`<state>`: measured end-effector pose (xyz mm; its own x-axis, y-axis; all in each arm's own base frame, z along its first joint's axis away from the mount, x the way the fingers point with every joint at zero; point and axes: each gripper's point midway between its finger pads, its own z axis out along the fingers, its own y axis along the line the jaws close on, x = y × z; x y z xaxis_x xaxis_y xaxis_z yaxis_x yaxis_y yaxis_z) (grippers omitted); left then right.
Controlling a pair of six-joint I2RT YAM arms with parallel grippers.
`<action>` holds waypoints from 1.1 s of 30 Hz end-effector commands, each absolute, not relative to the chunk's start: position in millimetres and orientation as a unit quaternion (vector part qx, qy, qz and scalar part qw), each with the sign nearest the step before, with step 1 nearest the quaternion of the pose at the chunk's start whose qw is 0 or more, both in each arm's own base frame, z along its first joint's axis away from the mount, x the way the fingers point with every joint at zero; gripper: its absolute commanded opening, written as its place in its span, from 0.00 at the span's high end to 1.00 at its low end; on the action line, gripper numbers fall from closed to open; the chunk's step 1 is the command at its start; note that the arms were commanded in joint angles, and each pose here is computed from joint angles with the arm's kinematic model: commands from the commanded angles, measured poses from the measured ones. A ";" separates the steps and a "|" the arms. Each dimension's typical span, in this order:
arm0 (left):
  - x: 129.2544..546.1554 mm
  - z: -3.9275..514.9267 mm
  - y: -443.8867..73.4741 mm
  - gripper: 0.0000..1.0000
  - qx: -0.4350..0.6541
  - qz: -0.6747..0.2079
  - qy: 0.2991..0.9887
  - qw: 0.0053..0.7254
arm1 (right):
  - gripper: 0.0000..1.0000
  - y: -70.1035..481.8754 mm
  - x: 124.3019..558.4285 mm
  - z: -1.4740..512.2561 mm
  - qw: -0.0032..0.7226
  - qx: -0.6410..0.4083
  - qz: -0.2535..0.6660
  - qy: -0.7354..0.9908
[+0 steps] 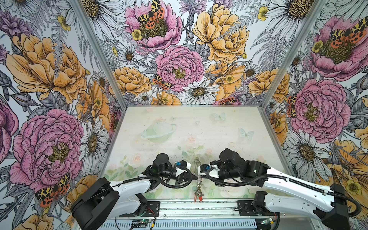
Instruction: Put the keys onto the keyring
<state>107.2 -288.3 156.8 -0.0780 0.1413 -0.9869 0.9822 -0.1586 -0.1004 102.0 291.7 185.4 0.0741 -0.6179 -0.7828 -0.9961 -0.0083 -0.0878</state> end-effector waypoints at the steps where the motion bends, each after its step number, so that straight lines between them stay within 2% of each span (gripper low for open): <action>1: 106.4 171.9 -290.0 1.00 0.557 -0.534 0.481 0.416 | 1.00 298.9 95.5 191.5 0.346 -0.661 0.299 0.595; 33: 95.1 167.8 -293.0 1.00 0.576 -0.545 0.466 0.393 | 1.00 297.7 94.2 191.9 0.354 -0.660 0.298 0.592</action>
